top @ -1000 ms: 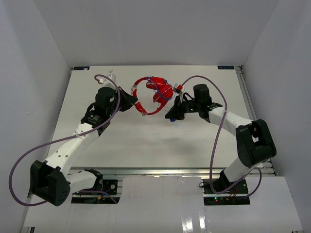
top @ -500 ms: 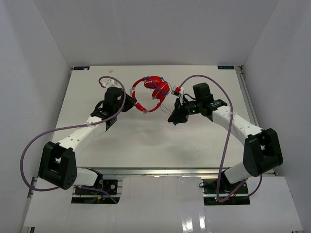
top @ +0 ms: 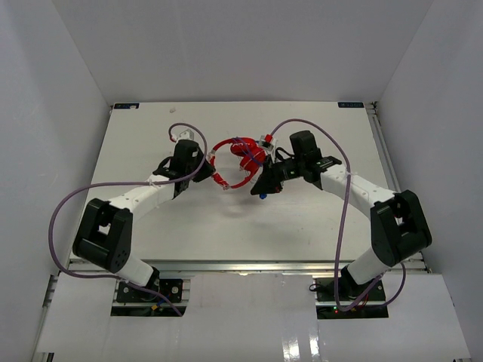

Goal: Wrap the headphones

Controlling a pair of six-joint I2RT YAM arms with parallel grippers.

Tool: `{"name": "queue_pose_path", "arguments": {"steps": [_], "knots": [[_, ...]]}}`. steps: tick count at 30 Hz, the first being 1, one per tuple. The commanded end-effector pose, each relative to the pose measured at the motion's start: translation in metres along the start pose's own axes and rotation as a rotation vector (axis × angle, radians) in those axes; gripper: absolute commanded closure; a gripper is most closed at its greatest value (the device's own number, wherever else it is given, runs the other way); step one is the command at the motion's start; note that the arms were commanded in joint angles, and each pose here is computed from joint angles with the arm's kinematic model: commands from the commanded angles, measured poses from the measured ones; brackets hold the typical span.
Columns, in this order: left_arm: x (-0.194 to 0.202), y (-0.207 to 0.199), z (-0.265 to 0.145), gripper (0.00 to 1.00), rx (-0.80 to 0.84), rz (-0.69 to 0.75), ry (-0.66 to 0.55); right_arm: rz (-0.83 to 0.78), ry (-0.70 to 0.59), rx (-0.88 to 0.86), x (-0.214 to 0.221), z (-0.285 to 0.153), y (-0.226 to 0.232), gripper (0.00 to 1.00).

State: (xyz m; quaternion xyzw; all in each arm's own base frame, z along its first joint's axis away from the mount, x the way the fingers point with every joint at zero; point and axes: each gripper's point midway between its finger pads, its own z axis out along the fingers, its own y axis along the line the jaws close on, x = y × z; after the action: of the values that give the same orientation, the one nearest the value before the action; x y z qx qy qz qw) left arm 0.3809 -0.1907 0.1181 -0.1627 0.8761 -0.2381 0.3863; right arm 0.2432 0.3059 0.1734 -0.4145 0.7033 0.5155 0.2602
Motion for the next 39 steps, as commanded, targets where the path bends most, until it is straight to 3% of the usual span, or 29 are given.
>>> {"name": "queue_pose_path", "arguments": {"steps": [1, 12, 22, 39], "knots": [[-0.015, -0.031, -0.002, 1.0, 0.112, 0.032, -0.003, 0.035, -0.034, -0.031, -0.006, 0.008, -0.001, 0.92], [0.022, -0.017, 0.027, 1.0, 0.091, 0.082, 0.147, 0.059, 0.008, -0.01, 0.015, 0.028, -0.026, 0.91], [0.034, -0.013, 0.036, 1.0, 0.086, 0.116, 0.192, 0.106, 0.023, -0.04, 0.025, 0.038, -0.034, 0.88], [0.051, -0.003, 0.037, 1.0, 0.08, 0.119, 0.237, 0.106, 0.01, -0.063, 0.015, 0.046, -0.041, 0.68]]}}
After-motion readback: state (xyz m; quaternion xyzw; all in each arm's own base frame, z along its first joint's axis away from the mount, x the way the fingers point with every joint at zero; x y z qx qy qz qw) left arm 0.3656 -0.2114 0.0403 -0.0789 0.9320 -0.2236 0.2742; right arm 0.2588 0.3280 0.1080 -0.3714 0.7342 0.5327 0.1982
